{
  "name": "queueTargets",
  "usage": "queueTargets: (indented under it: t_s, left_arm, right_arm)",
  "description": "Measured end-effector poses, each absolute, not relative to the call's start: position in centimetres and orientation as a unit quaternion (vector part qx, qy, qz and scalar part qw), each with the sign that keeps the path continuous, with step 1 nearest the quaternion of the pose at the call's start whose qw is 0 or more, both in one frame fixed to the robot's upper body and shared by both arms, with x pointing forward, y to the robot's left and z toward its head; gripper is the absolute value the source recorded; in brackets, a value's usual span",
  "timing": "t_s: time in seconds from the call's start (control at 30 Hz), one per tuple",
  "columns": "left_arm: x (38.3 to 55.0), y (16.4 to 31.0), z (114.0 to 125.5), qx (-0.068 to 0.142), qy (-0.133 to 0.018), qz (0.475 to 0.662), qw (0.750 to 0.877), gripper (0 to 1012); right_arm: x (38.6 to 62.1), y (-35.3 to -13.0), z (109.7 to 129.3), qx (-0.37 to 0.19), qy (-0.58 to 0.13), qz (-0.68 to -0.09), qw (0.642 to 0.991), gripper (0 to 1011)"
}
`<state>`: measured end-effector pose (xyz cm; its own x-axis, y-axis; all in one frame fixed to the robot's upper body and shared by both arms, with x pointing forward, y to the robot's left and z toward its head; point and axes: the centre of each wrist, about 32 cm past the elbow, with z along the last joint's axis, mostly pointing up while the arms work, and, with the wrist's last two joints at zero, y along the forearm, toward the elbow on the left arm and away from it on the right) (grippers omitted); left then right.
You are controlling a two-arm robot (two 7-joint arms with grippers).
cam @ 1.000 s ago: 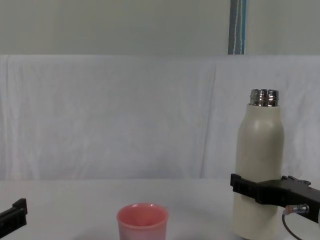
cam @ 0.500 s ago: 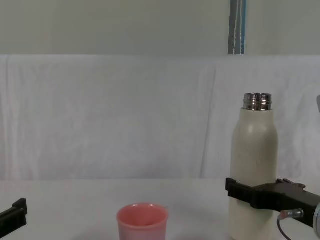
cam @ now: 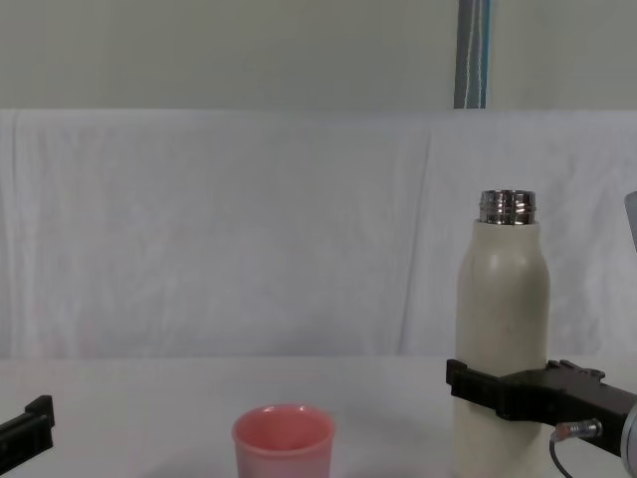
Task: Grasp the thermos with one hand and pour water into the cup lid.
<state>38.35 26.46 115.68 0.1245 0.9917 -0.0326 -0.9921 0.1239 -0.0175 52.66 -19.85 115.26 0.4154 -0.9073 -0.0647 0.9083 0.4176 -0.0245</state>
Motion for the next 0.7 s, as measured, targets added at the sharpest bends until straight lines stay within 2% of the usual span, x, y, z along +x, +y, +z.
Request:
queueTargets:
  t_s: [0.6, 0.7]
  left_arm:
    - [38.35, 26.45, 115.68, -0.017, 0.006, 0.662, 0.750, 1001]
    - [38.35, 26.45, 115.68, -0.017, 0.006, 0.662, 0.750, 1001]
  right_arm:
    - [52.65, -19.84, 115.20, 0.005, 0.036, -0.539, 0.841, 959]
    - [52.65, -19.85, 115.20, 0.006, 0.036, -0.539, 0.841, 1001]
